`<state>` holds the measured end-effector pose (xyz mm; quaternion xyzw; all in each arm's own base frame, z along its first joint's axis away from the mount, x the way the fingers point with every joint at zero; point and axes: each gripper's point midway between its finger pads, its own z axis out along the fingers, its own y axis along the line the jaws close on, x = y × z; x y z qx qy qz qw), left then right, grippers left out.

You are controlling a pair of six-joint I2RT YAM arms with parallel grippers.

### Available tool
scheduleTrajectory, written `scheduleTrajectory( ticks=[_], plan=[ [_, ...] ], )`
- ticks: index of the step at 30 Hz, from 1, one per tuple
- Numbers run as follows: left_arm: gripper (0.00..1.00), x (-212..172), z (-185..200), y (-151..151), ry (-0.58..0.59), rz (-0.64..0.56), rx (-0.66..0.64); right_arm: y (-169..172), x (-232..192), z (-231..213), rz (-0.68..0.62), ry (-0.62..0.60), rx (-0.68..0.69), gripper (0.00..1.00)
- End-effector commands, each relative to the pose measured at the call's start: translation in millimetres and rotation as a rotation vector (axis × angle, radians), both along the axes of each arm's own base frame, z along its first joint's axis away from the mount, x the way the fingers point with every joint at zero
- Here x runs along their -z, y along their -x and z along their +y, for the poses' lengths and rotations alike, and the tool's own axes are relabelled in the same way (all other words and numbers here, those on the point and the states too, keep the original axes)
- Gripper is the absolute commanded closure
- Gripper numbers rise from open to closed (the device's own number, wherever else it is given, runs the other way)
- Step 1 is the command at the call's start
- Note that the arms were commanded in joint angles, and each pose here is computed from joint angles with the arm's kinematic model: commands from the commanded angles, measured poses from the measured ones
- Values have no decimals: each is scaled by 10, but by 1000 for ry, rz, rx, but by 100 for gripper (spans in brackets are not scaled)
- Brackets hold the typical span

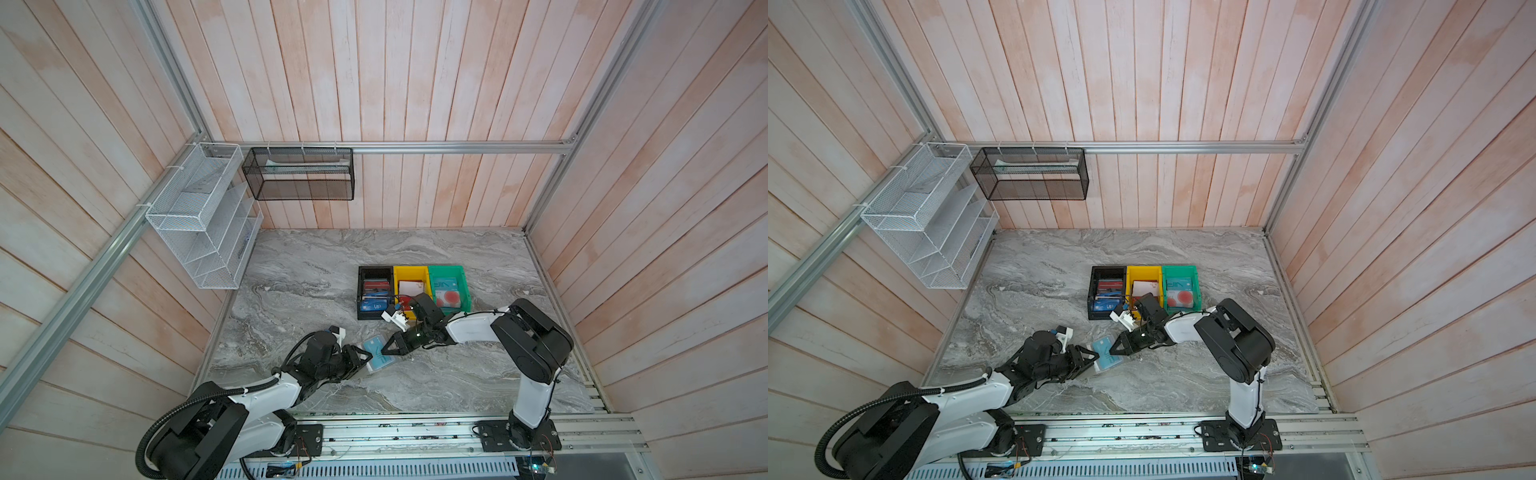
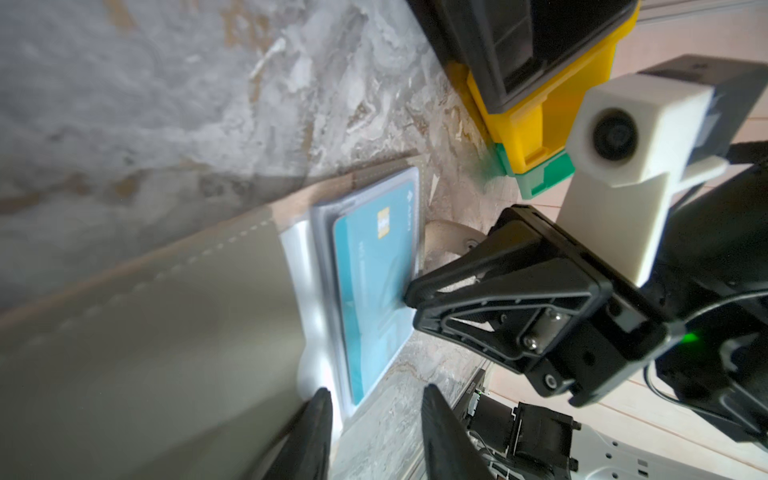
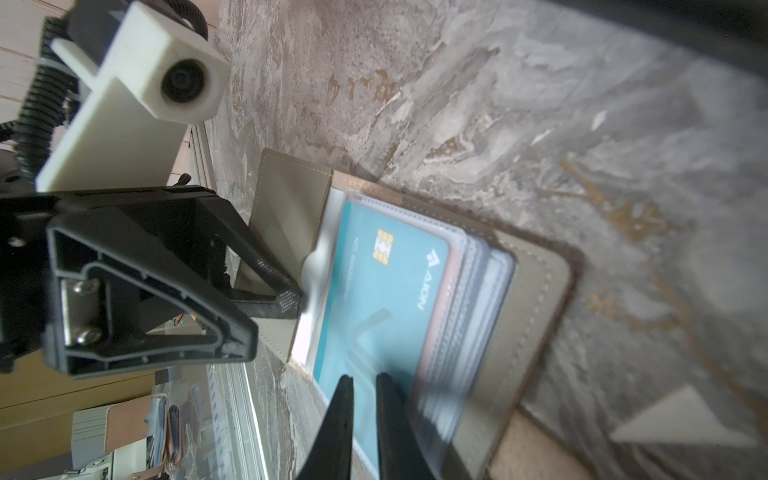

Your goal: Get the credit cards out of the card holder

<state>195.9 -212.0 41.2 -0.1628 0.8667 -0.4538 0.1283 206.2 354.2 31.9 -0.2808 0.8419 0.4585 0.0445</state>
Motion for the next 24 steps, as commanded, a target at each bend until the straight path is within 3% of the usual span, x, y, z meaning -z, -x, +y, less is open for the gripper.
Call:
scheduleTrajectory(
  ticks=[1, 14, 24],
  plan=[
    [60, 36, 66, 49, 4, -5, -24, 57, 192, -215, 37, 143, 38, 84],
    [60, 126, 258, 36, -3, -20, -90, -198, 106, -166, -25, 197, 31, 84],
    [60, 71, 193, -74, 13, -39, -90, -77, 234, -203, 15, 190, 20, 84]
  ],
)
